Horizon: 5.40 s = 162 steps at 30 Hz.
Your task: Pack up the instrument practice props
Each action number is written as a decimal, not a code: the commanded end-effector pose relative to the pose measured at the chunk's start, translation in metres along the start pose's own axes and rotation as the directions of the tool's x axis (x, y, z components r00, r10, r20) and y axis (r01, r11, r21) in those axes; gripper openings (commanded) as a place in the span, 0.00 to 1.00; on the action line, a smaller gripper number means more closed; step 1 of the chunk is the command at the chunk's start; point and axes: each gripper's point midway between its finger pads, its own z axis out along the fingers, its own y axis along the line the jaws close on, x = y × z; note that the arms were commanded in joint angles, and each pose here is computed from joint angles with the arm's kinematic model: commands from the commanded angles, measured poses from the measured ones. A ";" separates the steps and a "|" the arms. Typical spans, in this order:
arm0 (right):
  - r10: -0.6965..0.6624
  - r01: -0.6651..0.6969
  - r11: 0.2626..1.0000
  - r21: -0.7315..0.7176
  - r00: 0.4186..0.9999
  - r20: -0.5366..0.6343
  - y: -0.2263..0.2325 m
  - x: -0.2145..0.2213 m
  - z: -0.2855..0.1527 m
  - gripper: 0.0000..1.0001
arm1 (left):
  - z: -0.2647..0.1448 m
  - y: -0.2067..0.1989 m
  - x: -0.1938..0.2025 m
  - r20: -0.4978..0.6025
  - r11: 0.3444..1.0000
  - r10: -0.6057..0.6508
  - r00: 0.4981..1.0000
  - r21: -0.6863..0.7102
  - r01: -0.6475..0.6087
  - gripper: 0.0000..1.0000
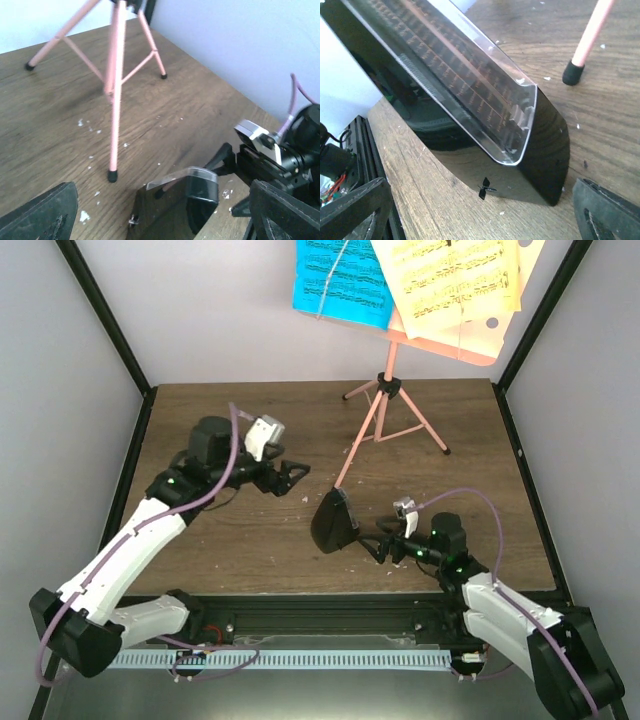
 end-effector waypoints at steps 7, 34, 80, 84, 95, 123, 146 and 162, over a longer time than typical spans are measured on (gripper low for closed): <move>-0.304 0.305 0.952 0.015 0.939 0.164 0.028 -0.036 0.010 1.00 | -0.056 0.045 -0.018 0.152 0.977 -0.001 0.988 -0.211 0.034 0.97; -0.313 0.300 0.911 0.284 0.950 -0.002 0.005 -0.051 0.247 0.79 | -0.107 0.091 -0.008 0.207 0.827 0.144 0.968 -0.562 -0.002 0.84; 0.153 -0.207 0.888 0.410 0.975 0.160 -0.078 -0.167 0.052 1.00 | -0.099 0.105 0.010 0.160 0.807 0.096 0.982 -0.591 0.017 0.95; 0.126 -0.182 0.923 0.340 0.976 0.179 -0.067 -0.191 0.056 0.94 | -0.097 0.104 0.011 0.160 0.811 0.098 0.982 -0.584 0.014 0.95; 0.132 -0.214 0.916 0.341 0.960 0.249 -0.088 -0.223 0.083 0.75 | -0.099 0.103 0.010 0.164 0.812 0.098 0.981 -0.583 0.016 0.95; 0.185 -0.244 0.926 0.287 0.958 0.219 -0.109 -0.204 0.117 0.08 | -0.085 0.109 0.016 0.129 0.820 0.074 0.989 -0.572 0.013 0.95; 0.093 -0.094 0.995 -0.043 0.995 -0.039 -0.021 -0.121 0.094 0.01 | -0.093 0.101 0.012 0.167 0.829 0.089 0.982 -0.558 0.020 0.95; -0.065 0.016 0.966 -0.257 0.981 -0.183 0.042 -0.074 0.108 0.01 | -0.098 0.097 0.010 0.193 0.829 0.102 0.976 -0.559 0.024 0.94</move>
